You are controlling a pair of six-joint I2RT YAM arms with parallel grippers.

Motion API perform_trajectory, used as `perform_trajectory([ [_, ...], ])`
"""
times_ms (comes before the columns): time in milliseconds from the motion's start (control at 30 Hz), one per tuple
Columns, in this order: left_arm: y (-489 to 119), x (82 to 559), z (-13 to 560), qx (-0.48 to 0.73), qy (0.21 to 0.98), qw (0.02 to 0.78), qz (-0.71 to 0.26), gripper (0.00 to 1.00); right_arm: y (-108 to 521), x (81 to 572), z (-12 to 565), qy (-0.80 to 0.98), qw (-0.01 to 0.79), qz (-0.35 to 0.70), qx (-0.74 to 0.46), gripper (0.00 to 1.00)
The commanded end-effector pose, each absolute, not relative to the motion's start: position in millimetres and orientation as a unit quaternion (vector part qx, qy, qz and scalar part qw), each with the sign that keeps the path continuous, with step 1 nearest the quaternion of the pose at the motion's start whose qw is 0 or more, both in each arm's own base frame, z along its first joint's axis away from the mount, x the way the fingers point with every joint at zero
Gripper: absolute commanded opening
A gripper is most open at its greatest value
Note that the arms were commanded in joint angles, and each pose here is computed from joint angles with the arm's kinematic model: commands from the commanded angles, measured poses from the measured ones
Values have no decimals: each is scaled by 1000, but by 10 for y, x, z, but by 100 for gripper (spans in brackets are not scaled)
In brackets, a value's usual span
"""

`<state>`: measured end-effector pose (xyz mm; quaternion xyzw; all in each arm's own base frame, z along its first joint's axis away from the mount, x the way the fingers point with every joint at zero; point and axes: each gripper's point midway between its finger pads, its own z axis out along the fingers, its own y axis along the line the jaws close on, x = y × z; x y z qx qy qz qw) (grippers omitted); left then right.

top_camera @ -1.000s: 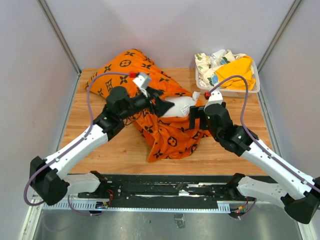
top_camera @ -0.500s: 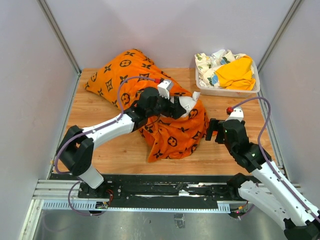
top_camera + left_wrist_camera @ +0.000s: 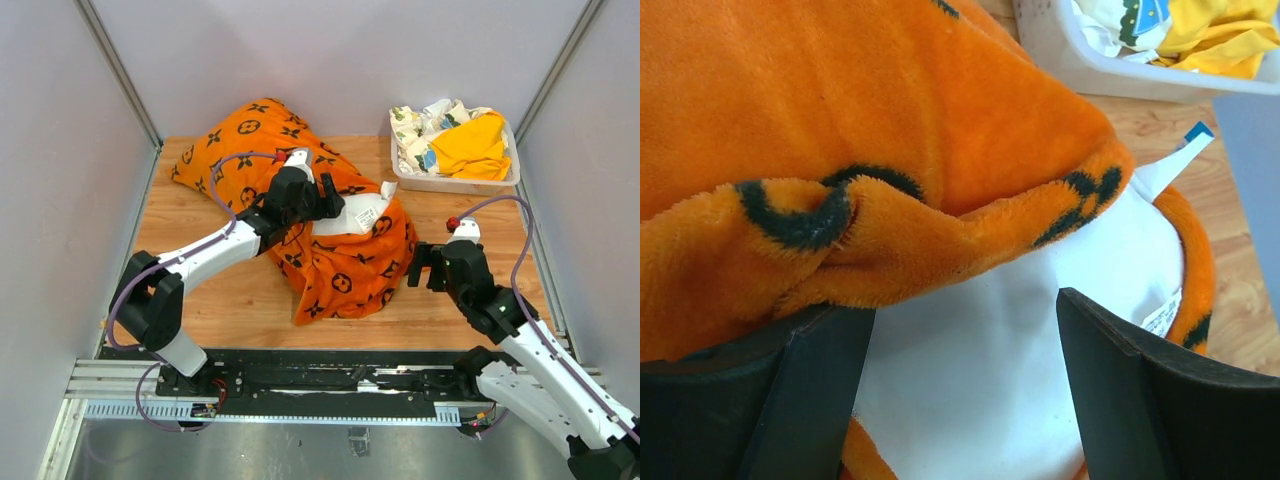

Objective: Remove the pillowcase from the pillow
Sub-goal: Remove the pillow from the pillowcase.

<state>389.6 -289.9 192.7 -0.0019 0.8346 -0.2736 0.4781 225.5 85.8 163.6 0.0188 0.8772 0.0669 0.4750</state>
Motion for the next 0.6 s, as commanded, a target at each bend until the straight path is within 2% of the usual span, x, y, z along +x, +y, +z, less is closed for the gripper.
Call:
perform_trajectory([
  [0,-2654,3894,1436,1,875,454,-169,79,969,2321,1596,880,467,84,14,99],
  [233,-2873,3698,871,24,892,402,-205,80,1064,2367,1545,886,454,92,0,99],
  [367,-2905,3592,465,48,910,377,-166,78,1094,2357,1532,890,446,96,-4,98],
  [400,-2920,3548,385,60,913,370,-162,71,1092,2356,1523,890,446,95,-5,98],
  [433,-2950,3496,333,74,915,360,-168,55,1089,2361,1525,890,446,94,-6,99],
  [467,-2974,3447,306,83,915,353,-177,23,1087,2365,1534,890,447,93,-7,98],
  [500,-2986,3415,312,89,913,352,-187,3,1086,2372,1545,889,448,91,-9,98],
  [567,-2964,3395,385,91,908,359,-197,0,1099,2403,1560,887,453,90,-14,98],
])
